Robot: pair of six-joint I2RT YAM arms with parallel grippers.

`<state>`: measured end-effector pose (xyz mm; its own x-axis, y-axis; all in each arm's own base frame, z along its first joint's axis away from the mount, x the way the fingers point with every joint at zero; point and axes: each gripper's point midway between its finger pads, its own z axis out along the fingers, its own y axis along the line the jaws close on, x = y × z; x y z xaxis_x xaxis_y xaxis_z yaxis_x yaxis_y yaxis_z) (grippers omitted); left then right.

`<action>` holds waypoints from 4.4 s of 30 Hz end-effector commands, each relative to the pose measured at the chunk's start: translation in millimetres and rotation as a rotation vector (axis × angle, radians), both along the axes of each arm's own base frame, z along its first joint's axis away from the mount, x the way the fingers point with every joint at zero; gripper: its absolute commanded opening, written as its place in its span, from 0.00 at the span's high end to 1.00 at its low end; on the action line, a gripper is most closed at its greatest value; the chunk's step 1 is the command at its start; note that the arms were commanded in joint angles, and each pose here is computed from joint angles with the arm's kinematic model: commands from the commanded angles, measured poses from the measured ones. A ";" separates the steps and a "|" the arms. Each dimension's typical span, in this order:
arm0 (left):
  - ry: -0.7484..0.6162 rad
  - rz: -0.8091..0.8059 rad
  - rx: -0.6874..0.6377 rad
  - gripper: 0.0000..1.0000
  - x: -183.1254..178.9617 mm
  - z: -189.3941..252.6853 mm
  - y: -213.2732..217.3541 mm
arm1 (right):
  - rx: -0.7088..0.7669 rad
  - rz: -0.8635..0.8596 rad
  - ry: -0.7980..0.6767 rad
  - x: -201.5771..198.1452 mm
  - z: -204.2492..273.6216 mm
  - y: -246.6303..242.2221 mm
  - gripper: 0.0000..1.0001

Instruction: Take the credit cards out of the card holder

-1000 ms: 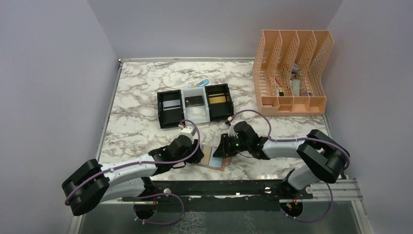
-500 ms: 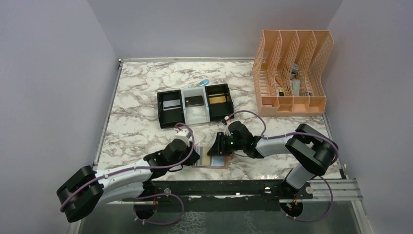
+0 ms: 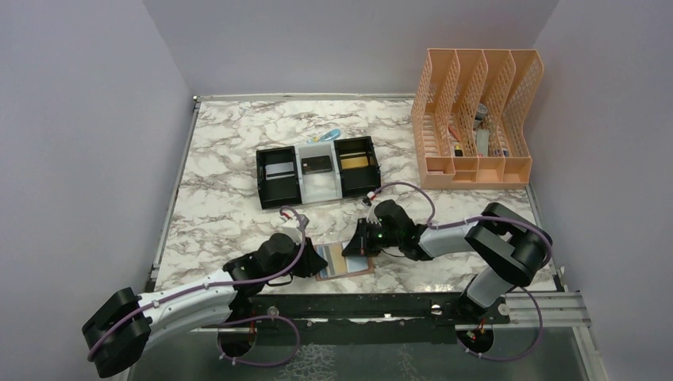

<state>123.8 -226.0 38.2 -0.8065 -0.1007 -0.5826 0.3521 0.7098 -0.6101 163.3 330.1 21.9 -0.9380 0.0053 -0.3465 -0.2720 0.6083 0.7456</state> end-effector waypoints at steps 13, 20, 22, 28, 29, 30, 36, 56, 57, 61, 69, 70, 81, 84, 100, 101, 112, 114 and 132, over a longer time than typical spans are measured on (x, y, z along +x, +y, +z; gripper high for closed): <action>0.013 0.014 -0.026 0.58 4.5 15.3 -9.0 | 0.057 -0.022 0.118 -20.6 -34.7 -29.6 0.99; -0.029 0.032 -0.107 0.58 8.7 37.3 -13.2 | -0.024 -0.052 0.118 -19.9 -59.2 -43.6 0.99; -0.031 0.031 -0.122 0.58 8.3 39.2 -14.0 | -0.040 -0.063 0.107 -17.8 -59.1 -46.0 0.99; -0.004 -0.014 -0.200 0.53 1.2 45.7 -26.5 | -0.064 -0.061 0.097 -16.1 -58.9 -47.5 0.99; 0.000 -0.009 -0.190 0.53 1.7 43.3 -26.0 | -0.064 -0.062 0.101 -16.5 -59.3 -47.7 0.99; 0.005 -0.005 -0.178 0.53 1.9 39.5 -25.2 | -0.066 -0.064 0.102 -16.2 -59.4 -47.6 0.99; 0.056 0.013 -0.148 0.51 0.8 21.3 -24.2 | -0.078 -0.071 0.098 -12.6 -59.3 -47.1 0.99; 0.057 -0.036 -0.225 0.60 -0.3 32.6 -40.8 | 0.022 0.035 0.008 2.6 2.6 -16.7 0.74; 0.054 -0.034 -0.227 0.60 0.1 33.3 -40.8 | 0.020 0.024 -0.001 4.2 6.7 -17.8 0.70; 0.046 -0.036 -0.239 0.57 0.1 37.0 -41.0 | -0.019 -0.050 -0.059 16.4 20.6 -27.2 0.62; 0.050 -0.053 -0.233 0.54 -0.5 36.2 -44.7 | -0.128 -0.256 -0.198 38.8 49.0 -68.1 0.58; 0.050 -0.056 -0.233 0.54 -0.3 36.5 -45.9 | -0.131 -0.279 -0.213 39.6 54.2 -73.5 0.56; 0.027 -0.157 -0.224 0.49 1.5 47.3 -95.7 | -0.083 -0.449 -0.336 35.9 95.7 -117.6 0.49; 0.009 -0.183 -0.218 0.46 0.4 51.2 -109.4 | -0.062 -0.468 -0.358 34.9 102.4 -122.5 0.46; -0.035 0.020 -0.087 0.44 11.9 30.2 -49.2 | 0.127 -0.078 -0.408 -1.4 116.2 -70.2 0.54; -0.039 0.037 -0.071 0.44 14.0 30.6 -45.5 | 0.119 -0.050 -0.379 -3.2 112.4 -65.4 0.56; -0.088 0.064 -0.156 0.37 18.7 55.4 -45.0 | 0.000 0.075 -0.162 -7.4 56.8 -42.4 0.71; -0.082 0.033 -0.148 0.37 17.1 55.9 -51.5 | -0.022 0.101 -0.135 -9.5 46.3 -41.1 0.73; 0.042 -0.077 -0.036 0.51 14.6 17.9 -90.8 | -0.308 -0.058 -0.012 -15.5 -46.3 -92.5 0.80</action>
<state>140.7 -308.0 56.9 -0.8220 -0.0701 -0.5651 0.3770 0.6767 -0.6324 161.6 271.2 20.5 -0.9055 -0.0361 -0.4229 -0.3208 0.7105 0.6263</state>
